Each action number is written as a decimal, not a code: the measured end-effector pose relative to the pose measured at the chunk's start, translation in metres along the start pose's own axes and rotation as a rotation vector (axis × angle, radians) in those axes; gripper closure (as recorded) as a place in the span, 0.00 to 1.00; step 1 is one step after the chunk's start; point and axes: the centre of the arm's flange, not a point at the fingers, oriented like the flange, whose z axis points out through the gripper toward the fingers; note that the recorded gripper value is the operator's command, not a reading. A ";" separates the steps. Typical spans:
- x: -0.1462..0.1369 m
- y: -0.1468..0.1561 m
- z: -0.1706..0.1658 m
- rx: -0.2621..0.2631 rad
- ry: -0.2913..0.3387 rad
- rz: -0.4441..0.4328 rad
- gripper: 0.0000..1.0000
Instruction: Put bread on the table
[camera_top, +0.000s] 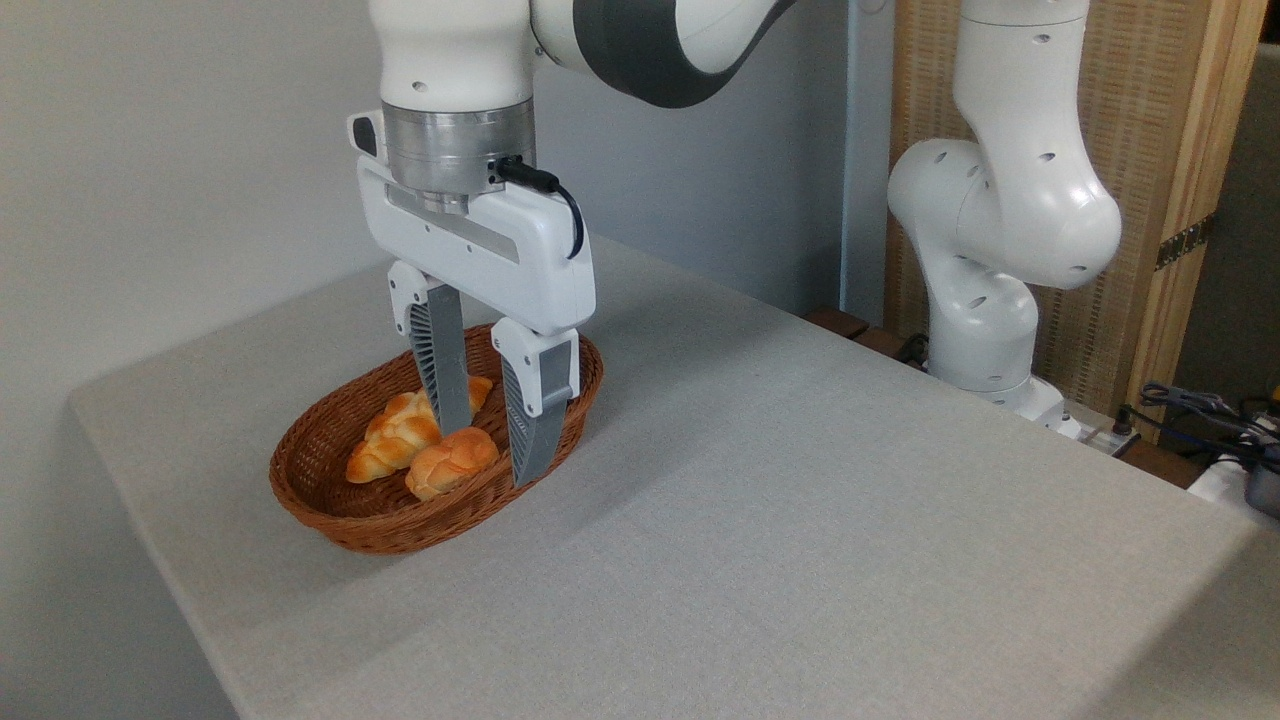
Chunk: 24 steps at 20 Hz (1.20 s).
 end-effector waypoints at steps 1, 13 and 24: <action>0.000 0.000 0.000 0.000 0.000 0.000 0.00; -0.001 -0.002 -0.001 0.002 0.002 -0.003 0.00; -0.005 -0.008 -0.003 0.005 0.004 -0.020 0.00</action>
